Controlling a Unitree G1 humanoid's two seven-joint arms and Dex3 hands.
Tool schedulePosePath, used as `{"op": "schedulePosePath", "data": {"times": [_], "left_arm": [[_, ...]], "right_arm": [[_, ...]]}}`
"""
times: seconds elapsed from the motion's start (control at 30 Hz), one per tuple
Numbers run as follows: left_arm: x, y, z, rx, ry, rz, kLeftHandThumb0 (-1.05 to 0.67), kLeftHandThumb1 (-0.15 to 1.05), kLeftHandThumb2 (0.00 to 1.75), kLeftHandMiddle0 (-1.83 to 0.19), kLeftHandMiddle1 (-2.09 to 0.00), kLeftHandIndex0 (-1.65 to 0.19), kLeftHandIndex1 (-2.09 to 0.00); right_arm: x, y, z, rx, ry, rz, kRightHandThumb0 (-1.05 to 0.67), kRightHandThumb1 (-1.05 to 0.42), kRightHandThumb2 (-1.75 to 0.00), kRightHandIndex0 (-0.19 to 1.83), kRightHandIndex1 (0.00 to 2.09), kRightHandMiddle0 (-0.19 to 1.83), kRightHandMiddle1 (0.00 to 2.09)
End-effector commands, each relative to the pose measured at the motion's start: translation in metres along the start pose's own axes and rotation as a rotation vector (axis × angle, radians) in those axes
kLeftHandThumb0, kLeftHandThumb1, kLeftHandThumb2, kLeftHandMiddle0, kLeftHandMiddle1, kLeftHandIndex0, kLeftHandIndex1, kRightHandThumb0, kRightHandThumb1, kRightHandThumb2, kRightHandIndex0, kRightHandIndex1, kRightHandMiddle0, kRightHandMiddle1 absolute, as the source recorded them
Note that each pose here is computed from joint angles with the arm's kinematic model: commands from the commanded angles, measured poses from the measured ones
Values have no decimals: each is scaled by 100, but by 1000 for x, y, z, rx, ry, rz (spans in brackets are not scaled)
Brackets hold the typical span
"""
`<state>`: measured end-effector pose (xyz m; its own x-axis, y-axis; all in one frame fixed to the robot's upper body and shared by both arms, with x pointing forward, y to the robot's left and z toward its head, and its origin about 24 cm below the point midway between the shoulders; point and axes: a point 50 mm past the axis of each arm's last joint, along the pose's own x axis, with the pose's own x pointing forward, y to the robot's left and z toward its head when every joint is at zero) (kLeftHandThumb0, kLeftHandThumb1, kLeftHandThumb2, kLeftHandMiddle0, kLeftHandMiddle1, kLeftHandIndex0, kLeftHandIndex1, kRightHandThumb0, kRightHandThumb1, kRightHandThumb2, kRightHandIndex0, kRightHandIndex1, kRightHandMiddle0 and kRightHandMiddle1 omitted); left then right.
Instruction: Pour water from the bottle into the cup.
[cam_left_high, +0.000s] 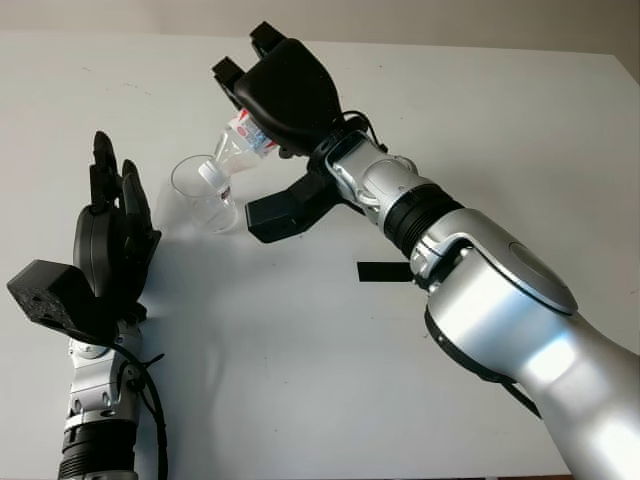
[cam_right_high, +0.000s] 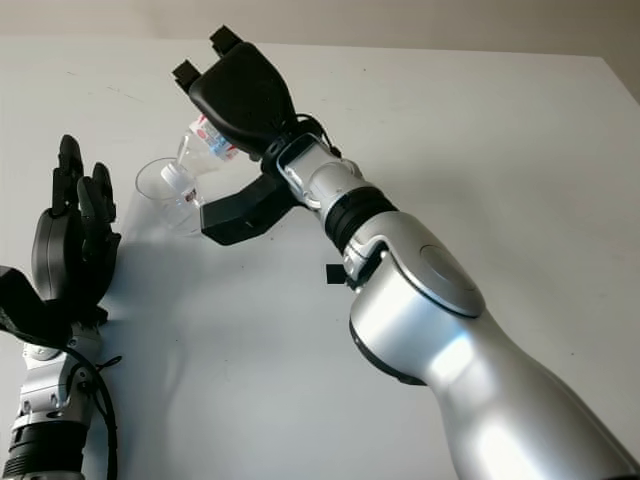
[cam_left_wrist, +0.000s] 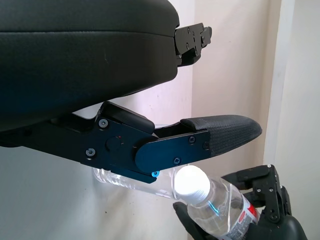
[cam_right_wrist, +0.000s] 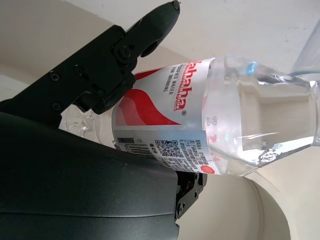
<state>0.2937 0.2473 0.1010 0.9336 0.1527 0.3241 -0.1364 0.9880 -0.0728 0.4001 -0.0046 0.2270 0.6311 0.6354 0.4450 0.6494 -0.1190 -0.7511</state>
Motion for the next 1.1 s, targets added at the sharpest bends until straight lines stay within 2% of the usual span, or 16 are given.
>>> {"op": "schedulePosePath", "data": {"times": [0.0, 0.07, 0.13, 0.23, 0.3, 0.37, 0.4, 0.43, 0.53, 0.67, 0.77, 1.0, 1.07], "left_arm": [[-3, 1, -1, 4, 5, 4, -81, 105, 61, 13, -5, 16, -6], [-4, 1, -2, 1, 6, 7, -81, 105, 61, 12, -6, 16, -6], [-4, 1, -2, 1, 5, 5, -81, 105, 61, 12, -5, 16, -6], [-4, 2, -2, -1, 3, 4, -81, 105, 61, 12, -5, 16, -6], [-4, 2, -2, -2, 4, 3, -81, 105, 61, 12, -5, 16, -6], [-4, 2, -2, 0, 5, 4, -81, 105, 61, 13, -5, 16, -5], [-4, 3, -3, 1, 5, 6, -81, 105, 61, 12, -6, 16, -6], [-4, 3, -3, 3, 6, 8, -81, 105, 61, 12, -6, 16, -6], [-4, 4, -3, 1, 10, 10, -82, 105, 61, 12, -6, 15, -6], [-4, 4, -2, 5, 8, 8, -82, 105, 62, 12, -5, 16, -6], [-5, 5, -2, 8, 15, 13, -83, 105, 62, 12, -5, 16, -6], [-7, 7, -1, 7, 17, 10, -82, 105, 63, 13, -5, 16, -5], [-7, 8, -1, 6, 18, 11, -82, 105, 64, 13, -5, 17, -5]], "right_arm": [[4, -6, -3, -5, -3, -28, -37, -97, -5, 96, 209, 32, 198], [4, -6, -3, 23, 13, -21, -37, -97, -6, 95, 209, 32, 199], [3, -5, -4, 70, 40, -13, -37, -96, -5, 90, 209, 32, 175], [3, -3, -6, 274, 140, 28, -33, -96, -6, 83, 209, 29, 155], [3, -1, -9, 403, 205, 48, -30, -98, -6, 75, 209, 19, 167], [2, 0, -12, 517, 261, 37, -23, -101, -6, 75, 209, 14, 189], [1, 0, -14, 571, 288, 31, -20, -103, -9, 80, 209, 18, 199], [0, 1, -17, 630, 320, 25, -18, -104, -16, 90, 209, 34, 205], [-3, 4, -25, 801, 424, 32, -17, -101, -26, 108, 209, 71, 209], [-7, 9, -34, 1015, 534, 38, -16, -97, -25, 119, 209, 100, 209], [-16, 18, -45, 1265, 627, 46, -15, -99, -24, 125, 209, 124, 209], [-36, 36, -58, 1674, 673, 118, -18, -104, -23, 131, 209, 136, 209], [-43, 41, -61, 1826, 661, 129, -14, -105, -27, 145, 209, 140, 209]]}}
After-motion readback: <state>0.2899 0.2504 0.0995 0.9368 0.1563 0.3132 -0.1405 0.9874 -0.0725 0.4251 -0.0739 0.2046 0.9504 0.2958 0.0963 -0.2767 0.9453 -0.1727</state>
